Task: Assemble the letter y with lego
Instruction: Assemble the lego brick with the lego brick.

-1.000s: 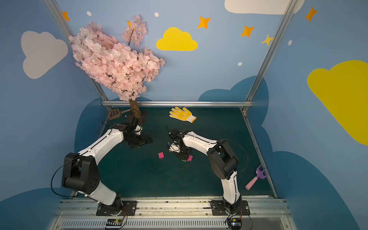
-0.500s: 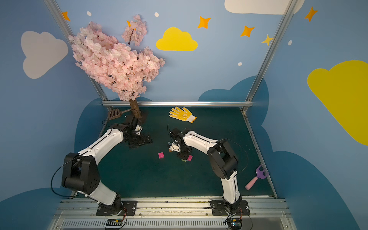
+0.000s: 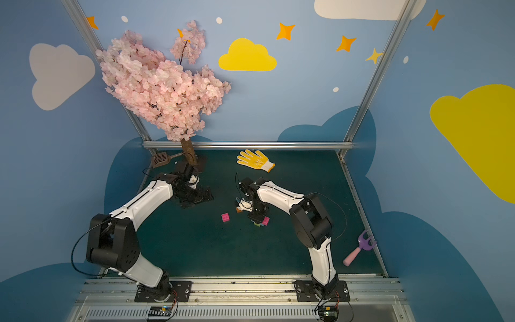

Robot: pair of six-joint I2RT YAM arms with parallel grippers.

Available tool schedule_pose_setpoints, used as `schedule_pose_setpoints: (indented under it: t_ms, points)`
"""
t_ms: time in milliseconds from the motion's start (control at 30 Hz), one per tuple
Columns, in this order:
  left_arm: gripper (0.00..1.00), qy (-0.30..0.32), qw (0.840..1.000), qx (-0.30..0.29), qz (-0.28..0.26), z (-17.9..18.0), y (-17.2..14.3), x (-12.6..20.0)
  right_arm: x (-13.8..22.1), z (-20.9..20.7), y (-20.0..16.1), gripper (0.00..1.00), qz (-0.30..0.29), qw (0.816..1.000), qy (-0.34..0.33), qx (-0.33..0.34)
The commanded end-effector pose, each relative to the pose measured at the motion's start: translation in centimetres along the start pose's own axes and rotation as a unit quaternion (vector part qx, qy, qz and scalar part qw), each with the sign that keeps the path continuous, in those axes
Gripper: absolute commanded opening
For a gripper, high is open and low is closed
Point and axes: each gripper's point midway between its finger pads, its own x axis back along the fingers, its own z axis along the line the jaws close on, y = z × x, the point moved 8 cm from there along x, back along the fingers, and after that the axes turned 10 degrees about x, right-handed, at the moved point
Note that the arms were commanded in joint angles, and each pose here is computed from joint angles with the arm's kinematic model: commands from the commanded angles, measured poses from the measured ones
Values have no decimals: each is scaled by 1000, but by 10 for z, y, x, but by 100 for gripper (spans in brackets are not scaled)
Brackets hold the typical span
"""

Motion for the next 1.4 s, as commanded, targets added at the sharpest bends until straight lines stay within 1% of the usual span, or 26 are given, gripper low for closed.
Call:
schedule_pose_setpoints:
  t_ms: [0, 267, 667, 900, 1133, 1367]
  points:
    - [100, -7, 1000, 6, 1, 1, 0, 2, -26, 1, 0, 0, 36, 999, 4, -15]
    - [100, -7, 1000, 6, 3, 1, -1, 1, -28, 2, 2, 0, 52, 998, -9, -31]
    - [100, -8, 1000, 7, 4, 1, -1, 0, -33, 5, -2, 0, 29, 998, -25, -40]
    - [100, -10, 1000, 7, 4, 1, 0, 1, -37, 5, -5, 0, 17, 999, 6, -35]
    - [100, -10, 1000, 5, 2, 1, 0, 2, -33, -6, -4, 0, 22, 999, 40, -18]
    - [100, -10, 1000, 6, 3, 1, -1, 2, -29, -11, -2, 0, 32, 999, 40, -18]
